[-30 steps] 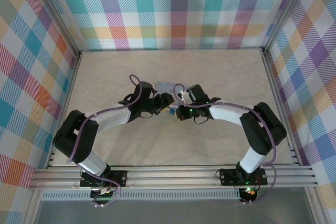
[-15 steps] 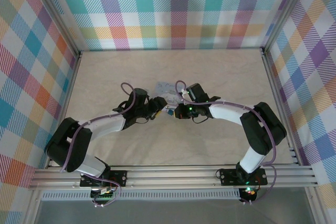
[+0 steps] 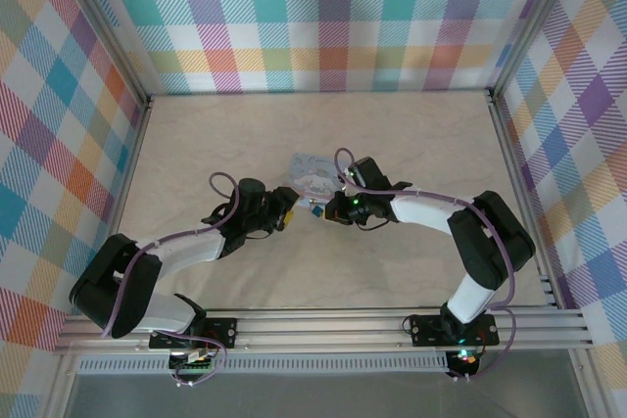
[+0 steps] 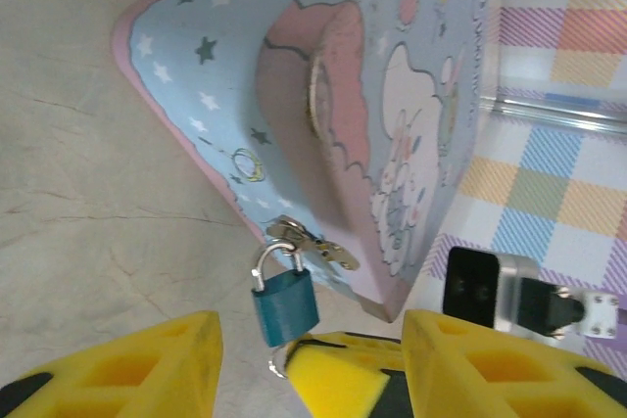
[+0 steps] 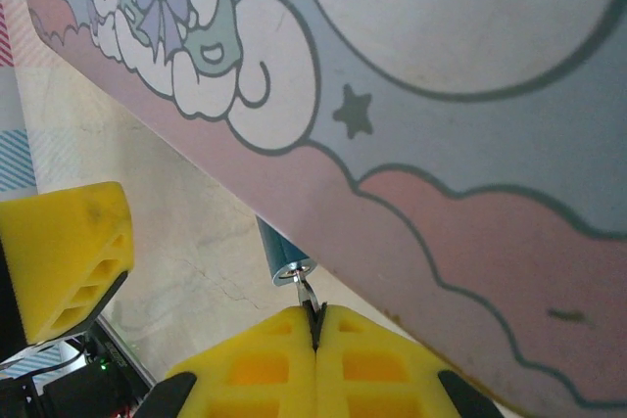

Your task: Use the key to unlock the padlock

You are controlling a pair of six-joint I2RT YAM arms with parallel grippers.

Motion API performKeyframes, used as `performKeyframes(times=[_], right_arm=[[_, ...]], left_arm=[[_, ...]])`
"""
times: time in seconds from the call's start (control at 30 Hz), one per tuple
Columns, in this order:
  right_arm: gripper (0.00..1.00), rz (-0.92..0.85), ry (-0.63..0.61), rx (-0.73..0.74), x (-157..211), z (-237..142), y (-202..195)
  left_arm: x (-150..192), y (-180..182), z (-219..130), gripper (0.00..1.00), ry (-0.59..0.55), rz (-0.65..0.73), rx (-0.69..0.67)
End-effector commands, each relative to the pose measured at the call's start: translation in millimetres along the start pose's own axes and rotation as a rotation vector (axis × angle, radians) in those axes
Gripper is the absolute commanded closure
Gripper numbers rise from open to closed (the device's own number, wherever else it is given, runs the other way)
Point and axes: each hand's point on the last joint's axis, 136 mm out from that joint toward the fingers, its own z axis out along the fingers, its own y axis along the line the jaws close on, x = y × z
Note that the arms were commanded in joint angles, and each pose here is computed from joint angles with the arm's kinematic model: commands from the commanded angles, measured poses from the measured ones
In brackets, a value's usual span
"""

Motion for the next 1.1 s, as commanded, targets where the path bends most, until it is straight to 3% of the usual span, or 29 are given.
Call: performKeyframes(times=[0.0, 0.37, 1.07], right_arm=[[1.0, 0.025, -0.001, -0.051, 0, -5, 12], [1.0, 0.039, -0.013, -0.058, -3, -5, 14], [1.0, 0.092, -0.014, -0.116, -3, -3, 21]], left_arm=[[4, -10, 1, 0.49, 0.007, -0.05, 0.063], [24, -3, 29, 0.53, 0.06, -0.127, 0.083], [37, 1, 45, 0.6, 0.068, -0.15, 0.074]])
